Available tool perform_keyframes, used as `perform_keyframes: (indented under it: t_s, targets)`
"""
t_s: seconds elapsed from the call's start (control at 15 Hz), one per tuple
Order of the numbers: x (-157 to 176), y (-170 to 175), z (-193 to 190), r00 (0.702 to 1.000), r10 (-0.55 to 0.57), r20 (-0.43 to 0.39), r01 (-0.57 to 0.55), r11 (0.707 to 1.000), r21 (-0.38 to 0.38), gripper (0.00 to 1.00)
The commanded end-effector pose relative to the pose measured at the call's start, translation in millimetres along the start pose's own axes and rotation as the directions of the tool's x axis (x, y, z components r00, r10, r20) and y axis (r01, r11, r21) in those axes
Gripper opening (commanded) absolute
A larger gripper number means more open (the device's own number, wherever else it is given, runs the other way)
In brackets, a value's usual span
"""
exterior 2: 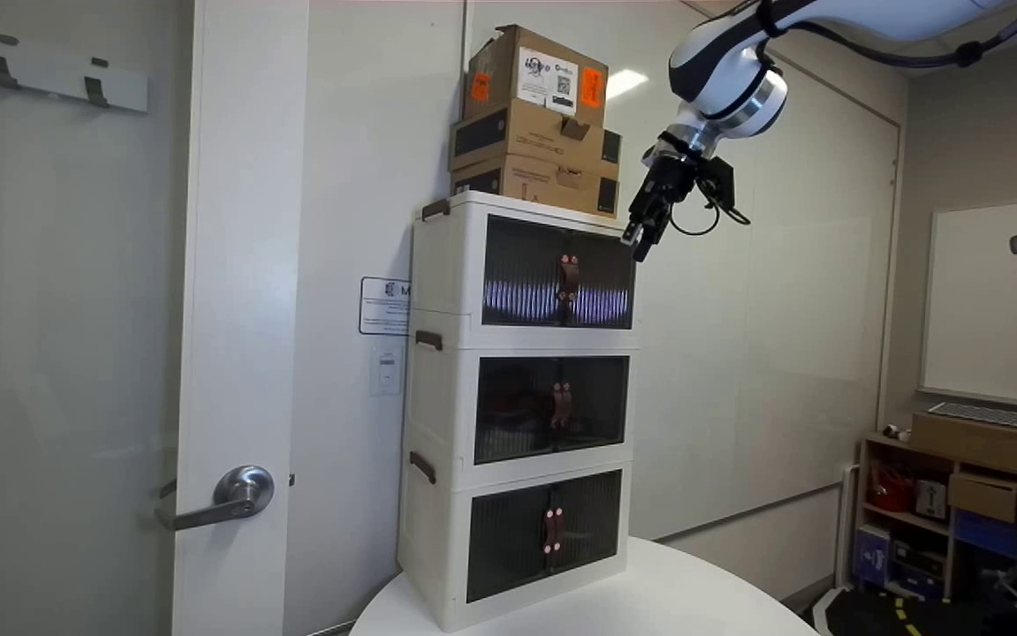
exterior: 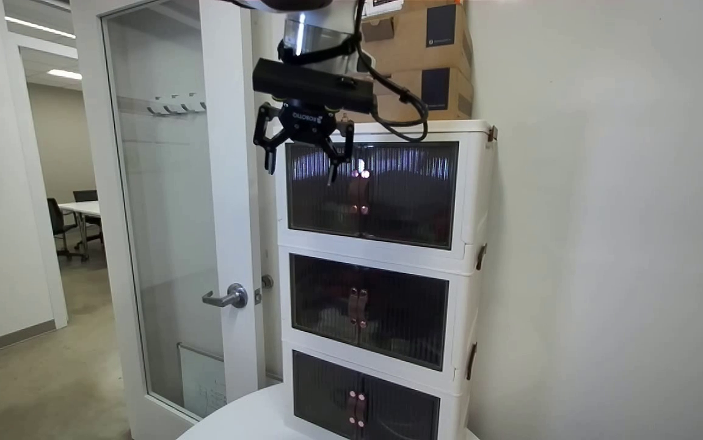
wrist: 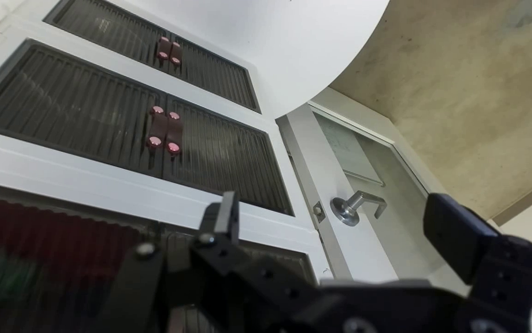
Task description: Open the upper part of the cabinet door
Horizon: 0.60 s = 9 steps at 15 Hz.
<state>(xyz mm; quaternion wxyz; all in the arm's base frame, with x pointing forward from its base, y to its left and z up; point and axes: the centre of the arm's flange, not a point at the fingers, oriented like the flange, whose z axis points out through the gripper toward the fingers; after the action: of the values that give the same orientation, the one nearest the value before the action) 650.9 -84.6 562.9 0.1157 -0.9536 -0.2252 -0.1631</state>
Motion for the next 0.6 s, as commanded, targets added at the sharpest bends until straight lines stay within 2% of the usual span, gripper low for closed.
perform_keyframes:
  t_s: [0.0,0.13,0.27,0.4,0.53]
  targets:
    - [8.2,-15.6,11.7,0.996,-0.076,0.036,0.077,0.997,-0.02,1.0]
    - [17.2,-22.2,24.2,0.985,-0.164,0.051,0.165,0.986,-0.015,1.0]
    - [25.5,-21.1,26.3,0.974,-0.222,0.041,0.224,0.974,-0.042,1.0]
    - [24.3,-16.2,24.7,0.973,-0.231,-0.011,0.23,0.97,-0.085,1.0]
    - [19.9,-1.4,16.2,0.977,-0.192,-0.096,0.178,0.974,-0.142,1.0]
